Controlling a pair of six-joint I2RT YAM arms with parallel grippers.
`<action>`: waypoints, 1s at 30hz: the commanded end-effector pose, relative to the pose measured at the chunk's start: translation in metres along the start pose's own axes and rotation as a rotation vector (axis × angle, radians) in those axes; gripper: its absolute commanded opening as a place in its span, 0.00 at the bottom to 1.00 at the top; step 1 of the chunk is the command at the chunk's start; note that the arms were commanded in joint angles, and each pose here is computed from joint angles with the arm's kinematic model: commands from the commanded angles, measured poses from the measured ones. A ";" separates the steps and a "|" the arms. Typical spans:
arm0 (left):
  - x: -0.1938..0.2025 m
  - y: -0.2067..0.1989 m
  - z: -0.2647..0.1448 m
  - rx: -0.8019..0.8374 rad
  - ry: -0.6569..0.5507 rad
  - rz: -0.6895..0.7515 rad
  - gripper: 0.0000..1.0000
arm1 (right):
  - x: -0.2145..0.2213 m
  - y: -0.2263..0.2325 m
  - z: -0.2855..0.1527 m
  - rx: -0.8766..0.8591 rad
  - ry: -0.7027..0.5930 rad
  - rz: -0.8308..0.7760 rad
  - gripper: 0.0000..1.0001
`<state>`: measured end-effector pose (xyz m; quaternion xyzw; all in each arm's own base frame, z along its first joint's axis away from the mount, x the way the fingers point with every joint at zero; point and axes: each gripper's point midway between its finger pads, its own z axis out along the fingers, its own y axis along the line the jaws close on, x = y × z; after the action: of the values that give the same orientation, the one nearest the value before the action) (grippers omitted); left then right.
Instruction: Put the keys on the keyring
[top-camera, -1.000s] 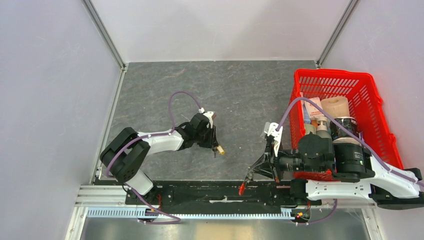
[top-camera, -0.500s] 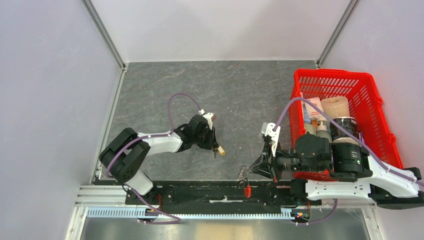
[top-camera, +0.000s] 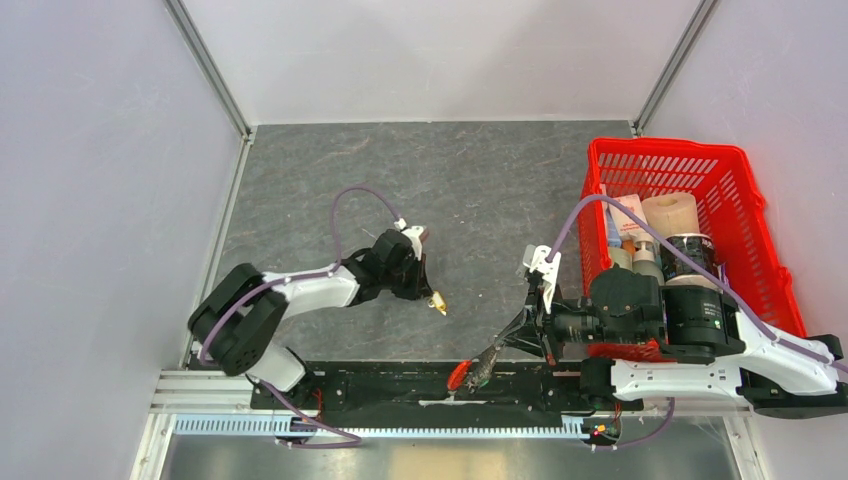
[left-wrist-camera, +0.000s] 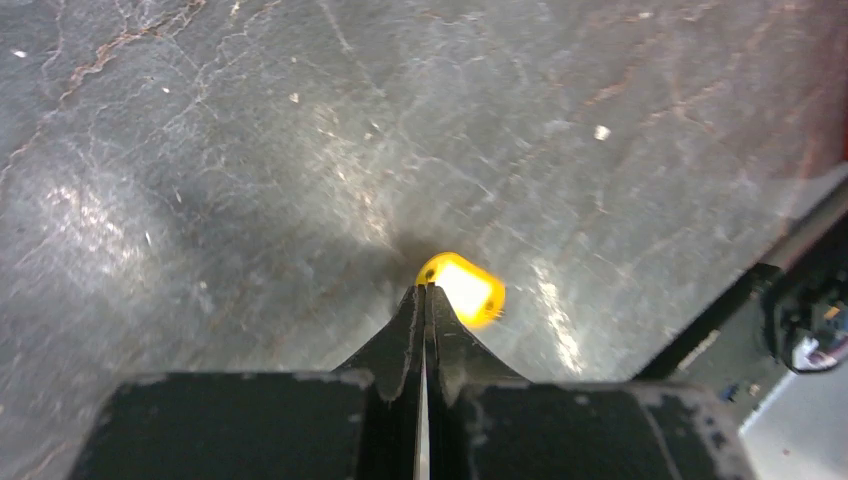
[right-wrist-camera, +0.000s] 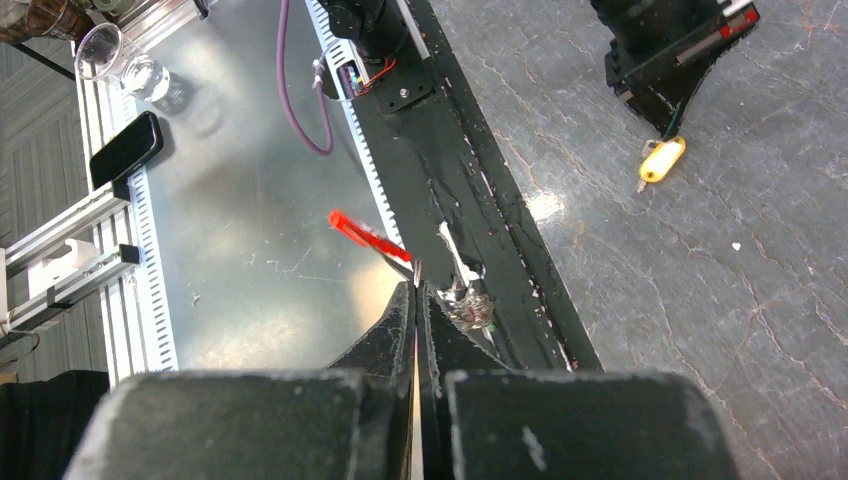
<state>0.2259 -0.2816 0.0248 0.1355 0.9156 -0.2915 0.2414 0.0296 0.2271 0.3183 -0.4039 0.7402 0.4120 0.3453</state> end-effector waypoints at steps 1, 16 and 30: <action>-0.021 -0.035 -0.043 0.098 -0.053 0.068 0.02 | -0.015 0.006 -0.003 -0.026 -0.064 0.002 0.00; -0.028 -0.159 -0.184 0.489 -0.190 0.453 0.02 | -0.028 0.038 0.009 -0.201 -0.022 -0.178 0.00; -0.021 -0.192 -0.219 0.585 -0.230 0.537 0.02 | -0.038 0.014 0.061 -0.031 -0.025 -0.124 0.00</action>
<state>0.0922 -0.3077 0.2528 0.3882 0.7218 -0.4686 0.3298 0.0235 0.2855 0.3168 -0.4890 0.7020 0.4091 0.3173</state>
